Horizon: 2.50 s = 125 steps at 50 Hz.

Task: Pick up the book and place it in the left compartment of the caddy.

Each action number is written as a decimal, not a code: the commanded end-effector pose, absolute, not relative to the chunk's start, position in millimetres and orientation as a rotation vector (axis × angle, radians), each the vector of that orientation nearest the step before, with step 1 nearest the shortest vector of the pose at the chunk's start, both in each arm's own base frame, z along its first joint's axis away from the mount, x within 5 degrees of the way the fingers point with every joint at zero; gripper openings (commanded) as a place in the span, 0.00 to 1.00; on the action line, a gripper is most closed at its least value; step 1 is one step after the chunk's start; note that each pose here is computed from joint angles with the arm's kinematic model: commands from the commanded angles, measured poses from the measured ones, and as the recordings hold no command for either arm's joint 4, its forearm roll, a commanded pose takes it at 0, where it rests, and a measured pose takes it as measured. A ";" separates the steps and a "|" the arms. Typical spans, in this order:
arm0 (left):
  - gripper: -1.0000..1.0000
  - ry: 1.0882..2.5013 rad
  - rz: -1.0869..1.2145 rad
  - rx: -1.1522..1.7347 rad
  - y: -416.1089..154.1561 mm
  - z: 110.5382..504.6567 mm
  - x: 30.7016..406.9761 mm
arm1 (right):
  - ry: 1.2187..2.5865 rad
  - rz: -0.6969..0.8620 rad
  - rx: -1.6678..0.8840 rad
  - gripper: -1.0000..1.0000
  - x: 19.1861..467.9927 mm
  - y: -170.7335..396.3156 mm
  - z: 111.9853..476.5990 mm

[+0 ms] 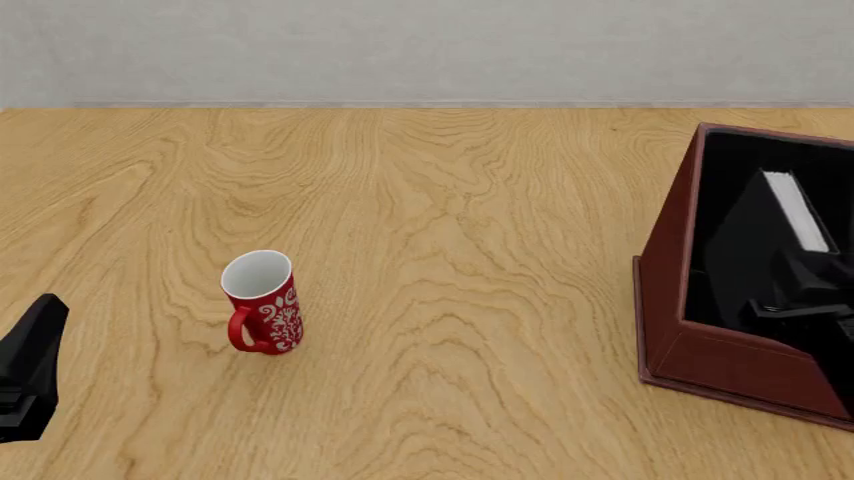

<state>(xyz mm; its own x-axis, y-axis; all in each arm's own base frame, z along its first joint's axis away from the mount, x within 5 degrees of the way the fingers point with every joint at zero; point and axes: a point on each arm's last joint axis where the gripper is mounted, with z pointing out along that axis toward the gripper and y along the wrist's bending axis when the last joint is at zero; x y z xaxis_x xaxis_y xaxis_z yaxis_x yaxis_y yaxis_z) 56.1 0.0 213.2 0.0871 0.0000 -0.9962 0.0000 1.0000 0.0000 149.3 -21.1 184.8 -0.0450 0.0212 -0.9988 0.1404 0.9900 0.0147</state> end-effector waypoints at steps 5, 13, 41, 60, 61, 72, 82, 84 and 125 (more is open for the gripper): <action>1.00 1.484 0.000 0.000 0.0 213.2 56.1 | 1.616 -0.075 0.147 0.00 153.4 -21.5 180.6; 1.00 1.484 0.000 0.000 0.0 213.2 56.1 | 1.622 -0.065 0.153 0.00 154.8 -21.2 178.5; 1.00 1.484 0.000 0.000 0.0 213.2 56.1 | 1.643 -0.046 0.162 0.00 160.3 -20.7 170.2; 1.00 1.484 0.000 0.000 0.0 213.2 56.1 | 1.655 -0.048 0.158 1.00 162.1 -20.6 166.9; 1.00 1.484 0.000 0.000 0.0 213.2 56.1 | 1.654 -0.049 0.158 1.00 161.8 -20.8 167.4; 1.00 1.484 0.000 0.000 0.0 213.2 56.1 | 1.652 -0.051 0.155 1.00 161.2 -20.6 168.5; 1.00 1.484 0.000 0.000 0.0 213.2 56.1 | 1.644 -0.054 0.151 1.00 157.7 -20.1 173.9; 1.00 1.484 0.000 0.000 0.0 213.2 56.1 | 1.639 -0.053 0.151 1.00 156.1 -19.8 176.2; 1.00 1.484 0.000 0.000 0.0 213.2 56.1 | 1.557 -0.047 0.094 1.00 115.6 -10.4 218.7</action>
<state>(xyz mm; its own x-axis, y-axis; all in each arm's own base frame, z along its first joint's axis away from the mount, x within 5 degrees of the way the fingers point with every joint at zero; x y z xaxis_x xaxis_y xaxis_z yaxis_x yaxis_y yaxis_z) 56.1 0.0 213.2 0.0871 0.0000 -0.9962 0.0000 1.0000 0.0000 128.8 -14.1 206.1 -0.0114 0.0351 -0.9993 0.1089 0.9935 0.0337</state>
